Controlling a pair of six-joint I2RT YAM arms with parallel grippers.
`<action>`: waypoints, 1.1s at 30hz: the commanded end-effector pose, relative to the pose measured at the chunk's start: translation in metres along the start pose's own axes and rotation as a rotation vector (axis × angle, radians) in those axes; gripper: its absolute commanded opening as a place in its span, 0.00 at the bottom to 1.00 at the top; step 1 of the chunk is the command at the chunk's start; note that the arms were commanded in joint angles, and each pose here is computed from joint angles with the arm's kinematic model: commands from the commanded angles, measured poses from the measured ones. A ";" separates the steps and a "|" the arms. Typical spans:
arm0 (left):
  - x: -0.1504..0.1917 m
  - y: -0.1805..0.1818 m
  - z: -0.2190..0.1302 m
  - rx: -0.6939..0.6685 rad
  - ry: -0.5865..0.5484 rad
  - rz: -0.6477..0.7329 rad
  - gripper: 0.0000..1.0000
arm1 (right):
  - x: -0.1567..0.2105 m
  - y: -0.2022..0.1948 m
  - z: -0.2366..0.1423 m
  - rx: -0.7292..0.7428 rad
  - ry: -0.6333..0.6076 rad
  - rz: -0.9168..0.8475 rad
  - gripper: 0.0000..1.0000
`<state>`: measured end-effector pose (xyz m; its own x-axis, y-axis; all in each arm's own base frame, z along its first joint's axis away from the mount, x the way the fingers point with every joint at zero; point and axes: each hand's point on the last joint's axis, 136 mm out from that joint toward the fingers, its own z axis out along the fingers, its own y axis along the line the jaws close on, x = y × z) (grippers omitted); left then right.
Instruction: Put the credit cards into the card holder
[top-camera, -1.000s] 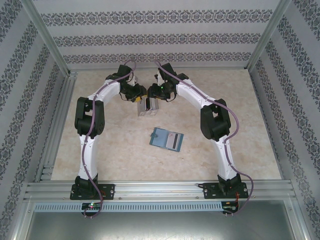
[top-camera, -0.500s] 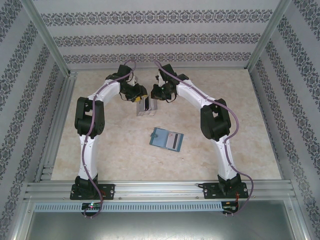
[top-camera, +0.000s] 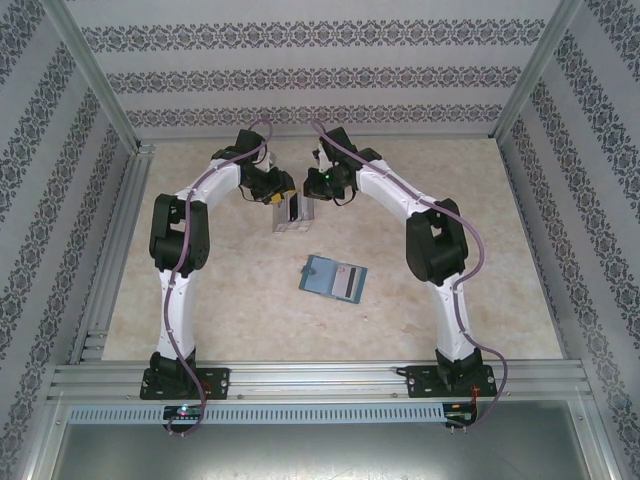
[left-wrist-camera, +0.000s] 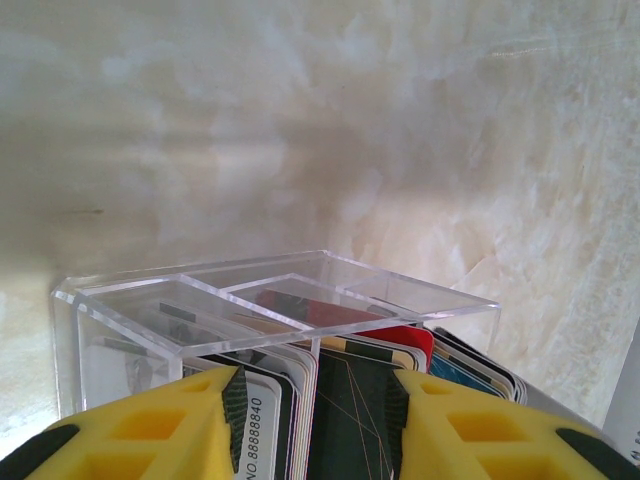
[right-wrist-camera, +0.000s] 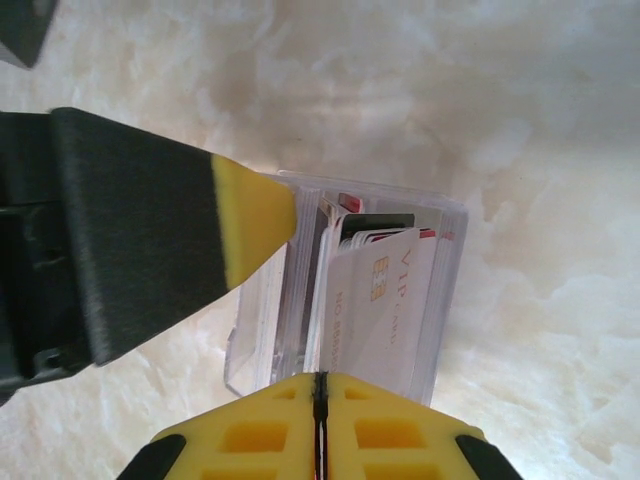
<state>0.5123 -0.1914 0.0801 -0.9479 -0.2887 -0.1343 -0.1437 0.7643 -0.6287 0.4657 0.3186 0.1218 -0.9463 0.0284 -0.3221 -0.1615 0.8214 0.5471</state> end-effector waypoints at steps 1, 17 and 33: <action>0.003 -0.009 -0.001 0.000 0.002 0.011 0.43 | -0.011 0.012 -0.024 -0.019 -0.063 -0.019 0.10; -0.001 -0.024 -0.026 0.008 -0.057 0.051 0.44 | -0.012 -0.003 -0.062 -0.005 -0.141 -0.017 0.04; 0.026 -0.056 -0.107 0.123 -0.262 0.202 0.44 | -0.002 -0.007 -0.121 -0.137 -0.235 0.017 0.02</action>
<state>0.4697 -0.1795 0.1782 -0.8831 -0.3072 -0.3548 0.0017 0.7539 -0.6570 0.4407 0.2457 0.1946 -0.8736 0.1650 -0.4579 -0.1698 0.7784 0.6044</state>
